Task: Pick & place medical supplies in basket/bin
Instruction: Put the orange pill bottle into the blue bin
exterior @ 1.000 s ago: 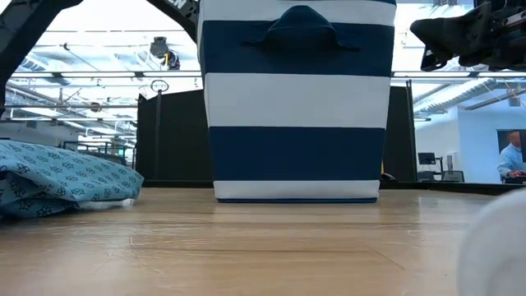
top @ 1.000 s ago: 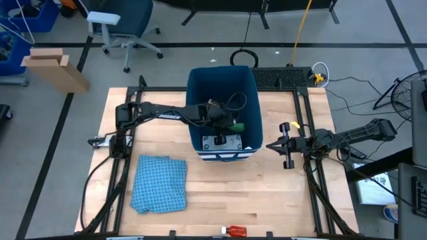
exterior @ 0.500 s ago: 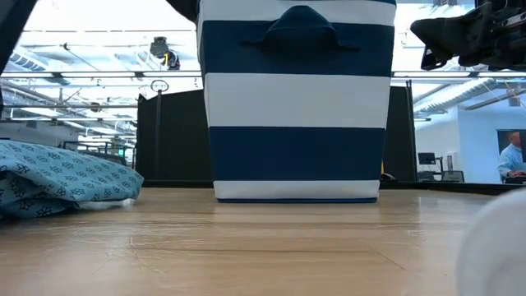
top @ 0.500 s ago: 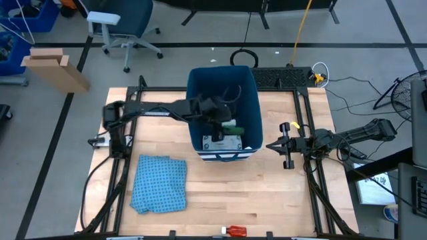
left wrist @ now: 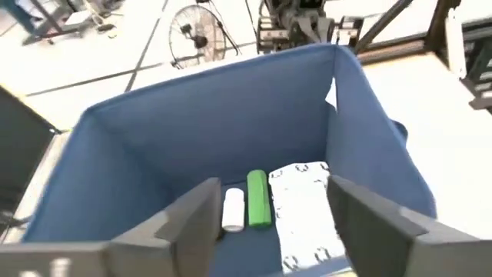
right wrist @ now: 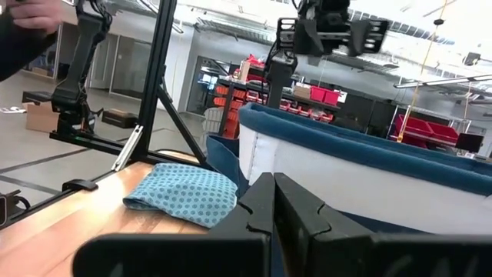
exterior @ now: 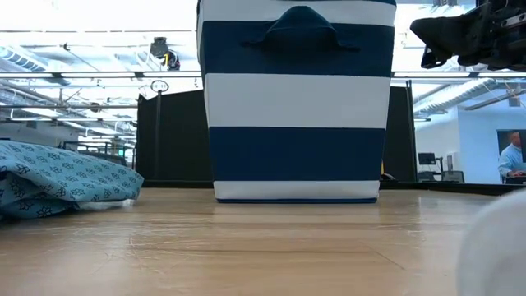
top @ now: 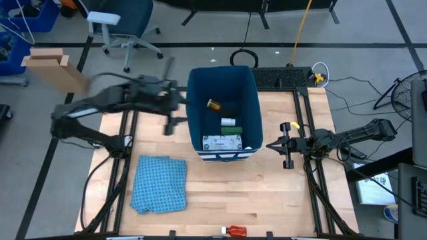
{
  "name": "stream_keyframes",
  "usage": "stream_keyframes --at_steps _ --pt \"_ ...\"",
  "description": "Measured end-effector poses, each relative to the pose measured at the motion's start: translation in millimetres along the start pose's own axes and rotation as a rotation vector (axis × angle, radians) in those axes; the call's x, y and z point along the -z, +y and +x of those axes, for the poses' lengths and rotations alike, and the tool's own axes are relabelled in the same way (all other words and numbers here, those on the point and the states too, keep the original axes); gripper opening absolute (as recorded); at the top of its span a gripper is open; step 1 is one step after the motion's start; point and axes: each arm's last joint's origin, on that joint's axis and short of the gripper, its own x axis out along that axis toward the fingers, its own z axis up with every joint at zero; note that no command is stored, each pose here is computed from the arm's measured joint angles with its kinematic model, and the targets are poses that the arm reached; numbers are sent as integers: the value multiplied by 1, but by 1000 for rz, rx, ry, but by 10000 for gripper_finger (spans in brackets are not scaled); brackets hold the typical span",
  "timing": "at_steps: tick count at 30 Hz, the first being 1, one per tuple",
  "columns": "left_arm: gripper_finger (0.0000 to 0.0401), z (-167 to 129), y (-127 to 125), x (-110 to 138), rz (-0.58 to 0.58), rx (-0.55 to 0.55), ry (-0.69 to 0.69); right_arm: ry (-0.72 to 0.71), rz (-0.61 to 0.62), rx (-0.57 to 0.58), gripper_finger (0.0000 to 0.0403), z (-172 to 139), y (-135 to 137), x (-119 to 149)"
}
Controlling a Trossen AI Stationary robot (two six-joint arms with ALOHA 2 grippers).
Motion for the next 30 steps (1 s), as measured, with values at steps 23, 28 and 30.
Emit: stream_keyframes --at_steps 23,28,30 --pt "3 -43 -72 198 -192 24 -341 1 23 -1 0 0 0 0" --pt "2 -55 -75 208 -169 -43 -459 1 37 -4 0 0 0 0" --pt "2 -57 -76 208 -158 -33 -524 3 35 -5 0 0 0 0"
